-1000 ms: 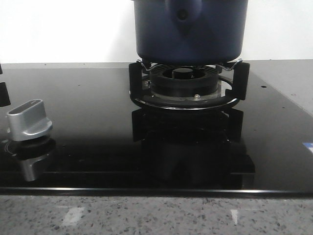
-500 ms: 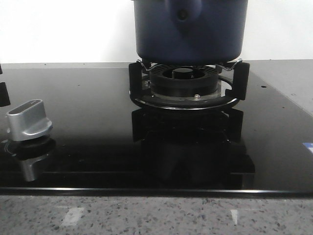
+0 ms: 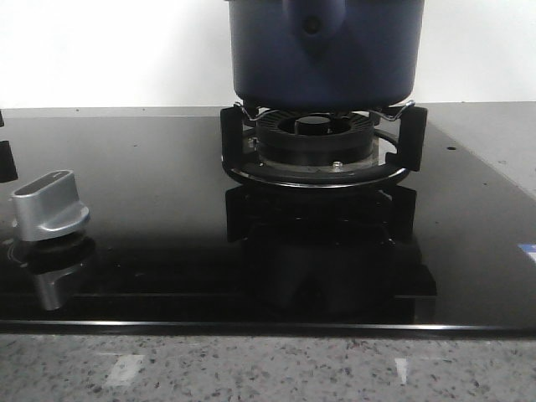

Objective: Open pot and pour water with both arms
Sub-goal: 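Keep tilting the bowl to pour water into the saucepan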

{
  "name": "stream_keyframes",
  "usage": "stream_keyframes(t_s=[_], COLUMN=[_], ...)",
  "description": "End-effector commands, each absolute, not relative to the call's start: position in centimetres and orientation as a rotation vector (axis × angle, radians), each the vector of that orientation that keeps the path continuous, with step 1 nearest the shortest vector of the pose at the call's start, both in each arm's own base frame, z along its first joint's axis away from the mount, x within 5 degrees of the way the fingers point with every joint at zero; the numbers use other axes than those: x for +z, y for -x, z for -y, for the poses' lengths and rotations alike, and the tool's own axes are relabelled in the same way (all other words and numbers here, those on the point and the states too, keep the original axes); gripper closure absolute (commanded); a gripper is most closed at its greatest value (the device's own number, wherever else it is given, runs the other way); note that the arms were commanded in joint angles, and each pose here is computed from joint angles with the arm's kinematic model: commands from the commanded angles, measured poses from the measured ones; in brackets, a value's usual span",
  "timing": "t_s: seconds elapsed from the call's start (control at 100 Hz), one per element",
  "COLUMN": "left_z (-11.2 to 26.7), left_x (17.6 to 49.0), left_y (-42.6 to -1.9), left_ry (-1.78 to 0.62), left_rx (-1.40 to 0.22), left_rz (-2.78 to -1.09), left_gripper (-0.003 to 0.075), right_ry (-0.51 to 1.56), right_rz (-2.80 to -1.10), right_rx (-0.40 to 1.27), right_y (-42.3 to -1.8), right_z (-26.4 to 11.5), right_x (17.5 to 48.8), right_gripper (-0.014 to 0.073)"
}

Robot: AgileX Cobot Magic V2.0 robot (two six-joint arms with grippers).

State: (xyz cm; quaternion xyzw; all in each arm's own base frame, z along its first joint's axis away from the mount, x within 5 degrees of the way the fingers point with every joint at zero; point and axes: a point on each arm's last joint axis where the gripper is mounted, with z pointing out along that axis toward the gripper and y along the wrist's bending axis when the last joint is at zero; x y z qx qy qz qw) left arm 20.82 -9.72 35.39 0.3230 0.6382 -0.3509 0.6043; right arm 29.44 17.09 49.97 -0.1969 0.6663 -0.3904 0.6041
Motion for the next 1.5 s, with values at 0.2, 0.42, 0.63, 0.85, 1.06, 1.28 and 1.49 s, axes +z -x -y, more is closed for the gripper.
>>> stream_keyframes(t_s=[0.2, 0.42, 0.63, 0.85, 1.06, 1.28, 1.49], left_z=[9.8, 9.8, 9.8, 9.8, 9.8, 9.8, 9.8], left_x=[38.0, 38.0, 38.0, 38.0, 38.0, 38.0, 38.0], left_y=[-20.1, -20.1, -20.1, -20.1, -20.1, -20.1, -20.1], left_ry=[-0.668, -0.668, -0.668, -0.668, -0.668, -0.668, -0.67], left_rx=[-0.9, -0.9, -0.9, -0.9, -0.9, -0.9, -0.902], left_rz=[-1.353, -1.353, -1.353, -1.353, -1.353, -1.353, -1.352], left_gripper=[0.0436, 0.0436, 0.0436, 0.0436, 0.0436, 0.0436, 0.0436], right_ry=[0.432, 0.446, 0.445, 0.435, 0.374, 0.286, 0.157], right_rz=[-1.285, -1.237, -1.221, -1.27, -1.567, -1.885, -2.034], right_rx=[-1.012, -1.028, -1.043, -1.016, -0.838, -0.665, -0.458], right_y=[-27.0, -26.6, -26.6, -26.6, -27.1, -28.4, -28.2], right_z=[-16.8, -17.3, -17.3, -17.2, -16.6, -14.7, -11.4], right_x=[53.9, 54.3, 54.4, 54.1, 51.6, 48.9, 49.0], right_gripper=[0.064, 0.064, 0.064, 0.0641, 0.0641, 0.0641, 0.0641])
